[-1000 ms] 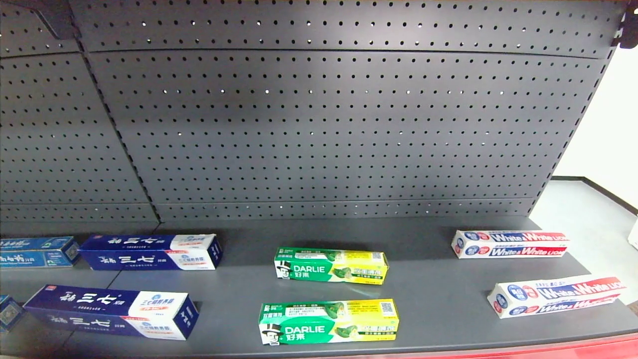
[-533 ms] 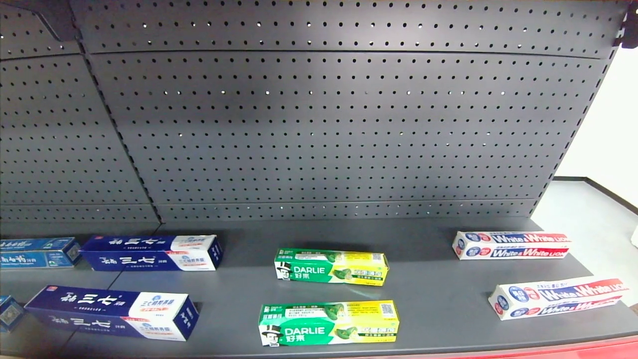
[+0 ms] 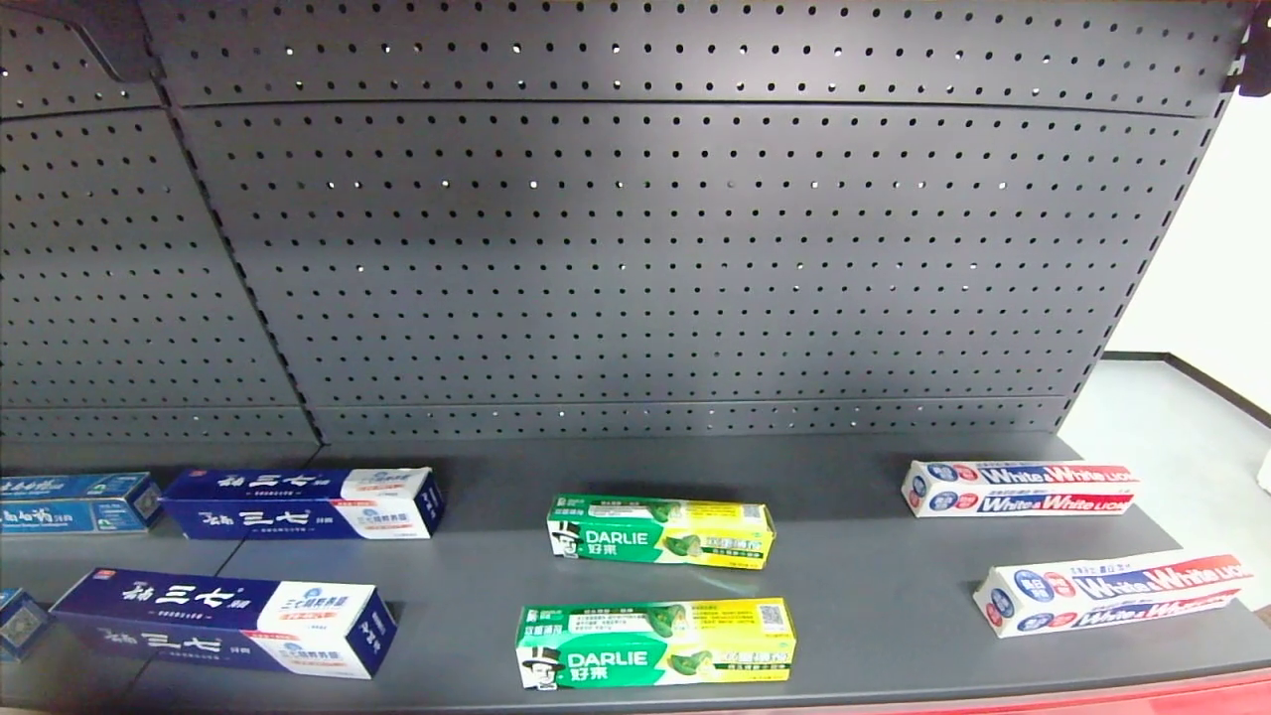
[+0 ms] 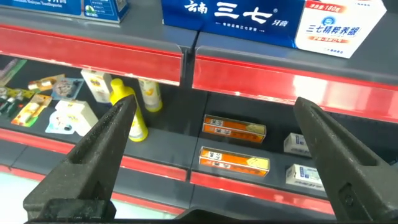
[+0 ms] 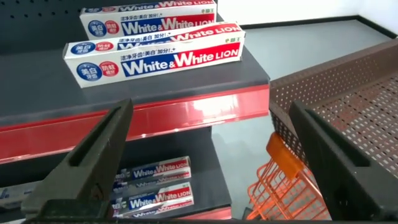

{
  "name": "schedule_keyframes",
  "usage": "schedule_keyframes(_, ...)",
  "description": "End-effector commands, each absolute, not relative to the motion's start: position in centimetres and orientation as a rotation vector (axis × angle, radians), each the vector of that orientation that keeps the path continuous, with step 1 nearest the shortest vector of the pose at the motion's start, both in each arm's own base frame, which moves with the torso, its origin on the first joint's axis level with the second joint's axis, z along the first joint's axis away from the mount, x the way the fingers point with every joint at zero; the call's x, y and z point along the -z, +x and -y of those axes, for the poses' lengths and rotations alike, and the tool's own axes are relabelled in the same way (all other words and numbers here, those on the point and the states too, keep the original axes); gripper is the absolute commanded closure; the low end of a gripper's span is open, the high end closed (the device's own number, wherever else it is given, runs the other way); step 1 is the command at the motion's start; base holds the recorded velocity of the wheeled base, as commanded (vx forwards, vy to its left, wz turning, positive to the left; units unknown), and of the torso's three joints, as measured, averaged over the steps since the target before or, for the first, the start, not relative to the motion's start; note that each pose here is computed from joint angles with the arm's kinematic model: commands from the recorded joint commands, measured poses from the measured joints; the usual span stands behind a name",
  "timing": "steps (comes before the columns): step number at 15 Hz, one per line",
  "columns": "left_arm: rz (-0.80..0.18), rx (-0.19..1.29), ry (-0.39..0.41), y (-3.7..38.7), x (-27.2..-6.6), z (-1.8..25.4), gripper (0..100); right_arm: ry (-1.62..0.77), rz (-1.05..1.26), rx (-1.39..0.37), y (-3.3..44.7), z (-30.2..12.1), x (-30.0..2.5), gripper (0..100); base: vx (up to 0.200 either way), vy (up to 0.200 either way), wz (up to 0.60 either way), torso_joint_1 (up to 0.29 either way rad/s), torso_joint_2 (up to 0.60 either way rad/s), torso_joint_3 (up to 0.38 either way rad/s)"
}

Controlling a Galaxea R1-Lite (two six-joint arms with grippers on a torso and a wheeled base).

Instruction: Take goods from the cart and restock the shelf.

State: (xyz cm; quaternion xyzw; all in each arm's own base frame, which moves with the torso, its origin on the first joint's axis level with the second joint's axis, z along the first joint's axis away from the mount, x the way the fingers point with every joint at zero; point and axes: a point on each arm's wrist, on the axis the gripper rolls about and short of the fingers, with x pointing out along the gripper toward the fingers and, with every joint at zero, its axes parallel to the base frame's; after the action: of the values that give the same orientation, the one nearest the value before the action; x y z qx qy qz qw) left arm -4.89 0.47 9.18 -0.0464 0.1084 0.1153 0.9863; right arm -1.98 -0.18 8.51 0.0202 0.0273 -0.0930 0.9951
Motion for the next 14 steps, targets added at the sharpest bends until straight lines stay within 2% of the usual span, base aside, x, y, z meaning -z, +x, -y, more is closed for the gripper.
schedule_keyframes(1, -0.214, -0.234, -0.099, -4.92, -9.21, -0.47, 0, 0.039, -0.059, 0.187, -1.94, 0.18, -8.52, 0, 0.000, 0.000, 0.00, 0.000, 0.00, 0.000)
schedule_keyframes(5, -0.213, -0.233, -0.105, -4.92, -9.21, -0.47, 0, 0.033, -0.060, 0.184, -1.94, 0.17, -8.52, 0, 0.000, 0.000, 0.00, 0.000, 0.00, 0.000)
schedule_keyframes(7, -0.213, -0.231, -0.104, -4.92, -9.21, -0.46, 0, 0.033, -0.060, 0.184, -1.94, 0.17, -8.52, 0, 0.000, 0.200, 0.00, 0.005, 0.00, 0.000)
schedule_keyframes(14, -0.211, -0.231, -0.113, -4.92, -9.22, -0.46, 0, 0.032, -0.060, 0.182, -1.94, 0.17, -8.52, 0, 0.000, 0.000, 0.00, 0.000, 0.00, 0.000)
